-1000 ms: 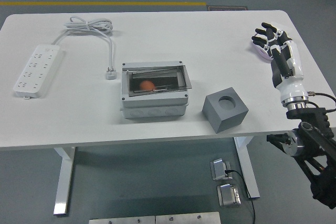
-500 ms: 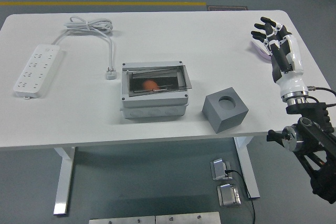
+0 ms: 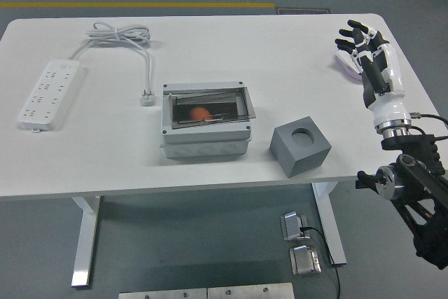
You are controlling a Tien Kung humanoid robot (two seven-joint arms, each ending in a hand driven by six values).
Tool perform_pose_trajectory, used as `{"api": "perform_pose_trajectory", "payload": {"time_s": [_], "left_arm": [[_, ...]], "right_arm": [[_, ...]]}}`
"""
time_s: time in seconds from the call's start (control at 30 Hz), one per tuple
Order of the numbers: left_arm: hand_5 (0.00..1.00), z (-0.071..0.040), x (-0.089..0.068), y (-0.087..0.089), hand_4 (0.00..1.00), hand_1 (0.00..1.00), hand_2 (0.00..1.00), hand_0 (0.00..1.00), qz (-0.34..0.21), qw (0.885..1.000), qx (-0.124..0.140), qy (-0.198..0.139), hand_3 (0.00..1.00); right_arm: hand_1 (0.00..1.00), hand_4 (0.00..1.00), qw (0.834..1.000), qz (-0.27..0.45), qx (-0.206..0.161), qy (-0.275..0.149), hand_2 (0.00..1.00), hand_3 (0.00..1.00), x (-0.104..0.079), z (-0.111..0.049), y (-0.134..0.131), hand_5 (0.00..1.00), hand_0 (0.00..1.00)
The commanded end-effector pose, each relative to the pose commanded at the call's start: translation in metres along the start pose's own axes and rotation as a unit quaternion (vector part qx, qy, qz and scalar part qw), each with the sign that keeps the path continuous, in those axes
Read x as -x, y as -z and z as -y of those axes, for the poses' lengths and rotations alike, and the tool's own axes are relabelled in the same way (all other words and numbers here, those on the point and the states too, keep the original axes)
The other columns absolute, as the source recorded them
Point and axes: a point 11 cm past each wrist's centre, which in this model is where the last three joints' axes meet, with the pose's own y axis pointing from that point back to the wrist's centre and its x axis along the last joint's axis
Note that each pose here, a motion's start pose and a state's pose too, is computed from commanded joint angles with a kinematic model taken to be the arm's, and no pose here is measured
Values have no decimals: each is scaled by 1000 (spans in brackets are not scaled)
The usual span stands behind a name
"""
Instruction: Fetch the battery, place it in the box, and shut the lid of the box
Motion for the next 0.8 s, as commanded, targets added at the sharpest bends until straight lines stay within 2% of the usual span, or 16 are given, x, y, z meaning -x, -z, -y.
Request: {"api": "perform_pose_trajectory", "payload": {"time_s": [0.17, 0.4, 0.8], "left_arm": [[20, 0, 0, 1, 578, 687, 586, 639, -1, 1000, -1, 0, 568], [20, 1, 3, 7, 578, 687, 586, 639, 1, 1000, -7, 1, 568], [17, 1, 3, 5, 577, 686, 587, 639, 2, 1000, -4, 0, 569]], "right_arm": [[630, 804, 1000, 1, -2, 0, 656, 699, 0, 1, 1, 591, 729], [629, 805, 1000, 0, -7, 16, 656, 699, 10, 10, 4, 592, 725], [630, 802, 999, -1, -4, 37, 657, 704, 23, 18, 4, 589, 726]]}}
